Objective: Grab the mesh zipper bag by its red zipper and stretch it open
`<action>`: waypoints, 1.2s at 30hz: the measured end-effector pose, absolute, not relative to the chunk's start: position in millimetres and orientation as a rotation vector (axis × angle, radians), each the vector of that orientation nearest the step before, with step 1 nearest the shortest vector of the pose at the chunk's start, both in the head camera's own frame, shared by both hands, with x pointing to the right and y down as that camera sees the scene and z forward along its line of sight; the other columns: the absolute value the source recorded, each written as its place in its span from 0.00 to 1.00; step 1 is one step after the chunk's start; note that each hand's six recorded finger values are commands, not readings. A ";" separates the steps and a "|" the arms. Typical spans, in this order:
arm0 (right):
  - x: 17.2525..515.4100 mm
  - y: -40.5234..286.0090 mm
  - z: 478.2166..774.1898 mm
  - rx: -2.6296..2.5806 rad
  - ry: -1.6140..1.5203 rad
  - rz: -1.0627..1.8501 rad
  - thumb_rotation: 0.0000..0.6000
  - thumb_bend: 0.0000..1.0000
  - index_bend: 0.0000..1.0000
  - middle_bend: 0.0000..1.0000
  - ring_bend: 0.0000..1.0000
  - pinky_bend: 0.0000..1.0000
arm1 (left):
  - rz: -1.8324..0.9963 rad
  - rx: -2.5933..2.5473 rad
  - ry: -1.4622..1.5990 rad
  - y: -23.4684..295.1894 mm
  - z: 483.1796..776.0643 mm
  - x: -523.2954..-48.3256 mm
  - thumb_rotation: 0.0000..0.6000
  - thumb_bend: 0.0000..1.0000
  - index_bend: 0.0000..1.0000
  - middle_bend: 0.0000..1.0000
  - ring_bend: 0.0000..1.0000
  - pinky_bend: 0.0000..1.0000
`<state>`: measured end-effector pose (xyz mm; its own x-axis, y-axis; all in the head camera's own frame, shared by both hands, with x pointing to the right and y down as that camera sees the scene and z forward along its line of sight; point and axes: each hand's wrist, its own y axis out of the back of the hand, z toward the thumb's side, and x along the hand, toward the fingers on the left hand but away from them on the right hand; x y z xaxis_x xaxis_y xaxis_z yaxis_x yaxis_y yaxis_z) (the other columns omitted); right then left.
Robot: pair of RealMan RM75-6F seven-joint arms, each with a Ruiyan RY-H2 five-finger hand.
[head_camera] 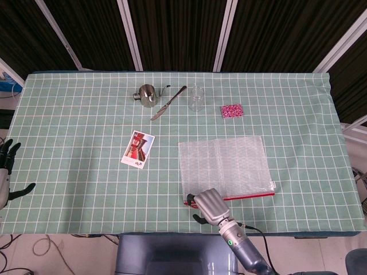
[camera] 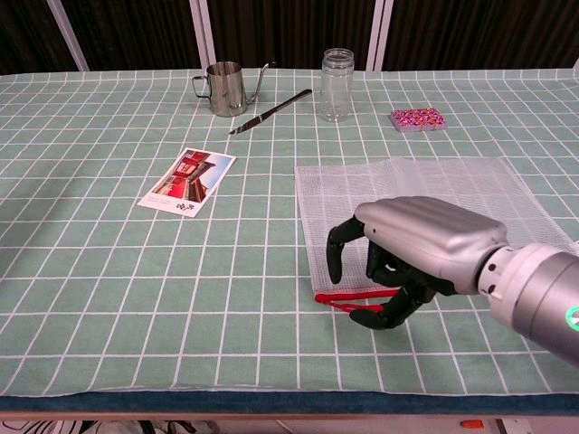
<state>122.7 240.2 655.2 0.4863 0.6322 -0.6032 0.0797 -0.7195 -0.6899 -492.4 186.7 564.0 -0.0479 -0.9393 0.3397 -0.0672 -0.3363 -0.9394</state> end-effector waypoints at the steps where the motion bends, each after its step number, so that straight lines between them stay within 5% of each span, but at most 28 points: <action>1: 122.3 241.4 657.8 -2.139 -0.582 1.217 1.00 0.39 0.48 1.00 1.00 0.95 | -1.479 -1.478 1.115 186.6 564.2 -492.6 1.00 0.04 0.00 0.00 0.00 0.00; 36: 140.3 250.0 691.0 -2.083 -0.603 1.368 1.00 0.47 0.50 1.00 1.00 0.95 | -1.465 -1.504 1.139 185.7 563.7 -491.8 1.00 0.04 0.00 0.00 0.00 0.00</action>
